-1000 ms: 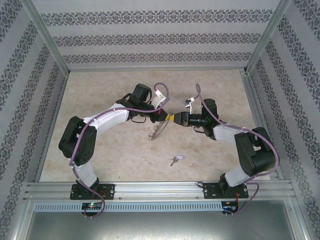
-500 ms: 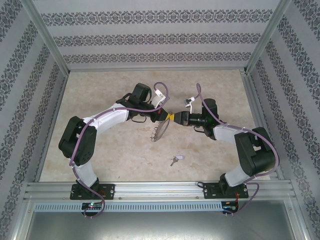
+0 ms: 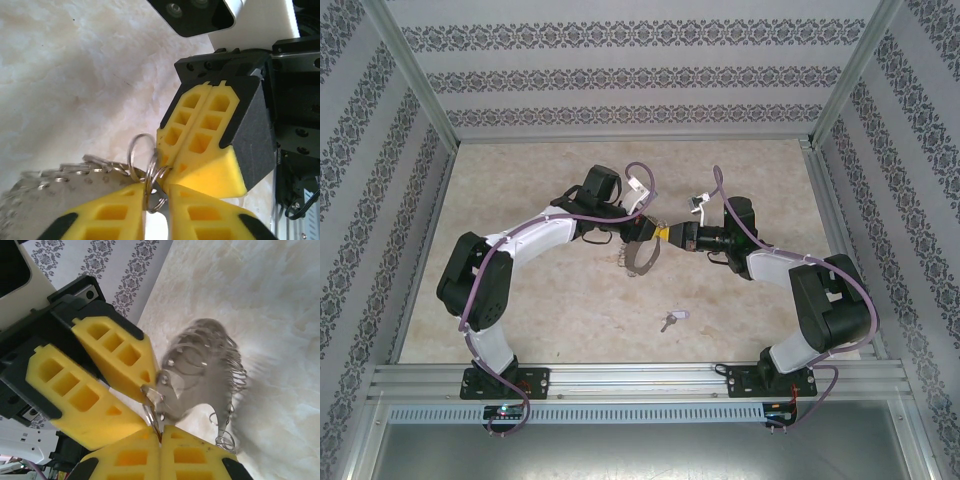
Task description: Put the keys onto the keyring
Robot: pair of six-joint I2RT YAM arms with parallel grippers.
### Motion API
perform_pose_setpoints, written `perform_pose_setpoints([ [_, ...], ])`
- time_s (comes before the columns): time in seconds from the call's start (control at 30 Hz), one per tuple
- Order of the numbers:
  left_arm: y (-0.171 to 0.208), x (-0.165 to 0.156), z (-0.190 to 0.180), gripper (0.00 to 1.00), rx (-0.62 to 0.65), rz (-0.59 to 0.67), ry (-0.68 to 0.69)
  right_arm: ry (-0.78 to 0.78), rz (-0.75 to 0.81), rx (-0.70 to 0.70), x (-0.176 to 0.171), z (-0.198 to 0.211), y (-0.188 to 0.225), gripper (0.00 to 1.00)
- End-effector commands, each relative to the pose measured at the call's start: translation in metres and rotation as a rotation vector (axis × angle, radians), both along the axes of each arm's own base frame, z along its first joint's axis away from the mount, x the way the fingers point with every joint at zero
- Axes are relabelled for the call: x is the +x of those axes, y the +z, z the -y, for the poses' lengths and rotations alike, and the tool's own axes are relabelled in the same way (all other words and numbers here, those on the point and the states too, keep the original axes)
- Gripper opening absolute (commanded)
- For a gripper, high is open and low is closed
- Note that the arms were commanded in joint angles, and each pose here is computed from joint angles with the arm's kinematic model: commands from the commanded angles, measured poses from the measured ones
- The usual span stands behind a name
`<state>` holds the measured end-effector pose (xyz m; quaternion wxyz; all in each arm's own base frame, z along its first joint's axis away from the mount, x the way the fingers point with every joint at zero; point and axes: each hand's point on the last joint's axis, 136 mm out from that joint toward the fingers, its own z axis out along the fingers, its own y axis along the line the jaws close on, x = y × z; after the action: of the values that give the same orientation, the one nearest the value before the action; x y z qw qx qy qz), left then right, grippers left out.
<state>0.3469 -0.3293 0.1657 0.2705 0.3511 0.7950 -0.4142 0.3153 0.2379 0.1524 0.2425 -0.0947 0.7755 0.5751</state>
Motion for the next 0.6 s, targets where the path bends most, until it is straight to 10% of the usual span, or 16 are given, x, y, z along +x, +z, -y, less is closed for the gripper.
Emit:
perform_pose_setpoints([
  [0.0,0.022,0.005,0.002,0.33,-0.045,0.065,0.021,-0.009,0.074,0.011,0.007,0.002,0.014,0.0],
  [0.3,0.049,0.038,-0.032,0.52,-0.134,0.02,0.304,-0.025,0.126,0.013,0.01,0.007,0.027,0.0],
  [0.57,0.047,0.021,-0.022,0.46,-0.2,-0.072,0.204,0.01,0.188,0.018,0.008,0.006,0.036,0.0],
])
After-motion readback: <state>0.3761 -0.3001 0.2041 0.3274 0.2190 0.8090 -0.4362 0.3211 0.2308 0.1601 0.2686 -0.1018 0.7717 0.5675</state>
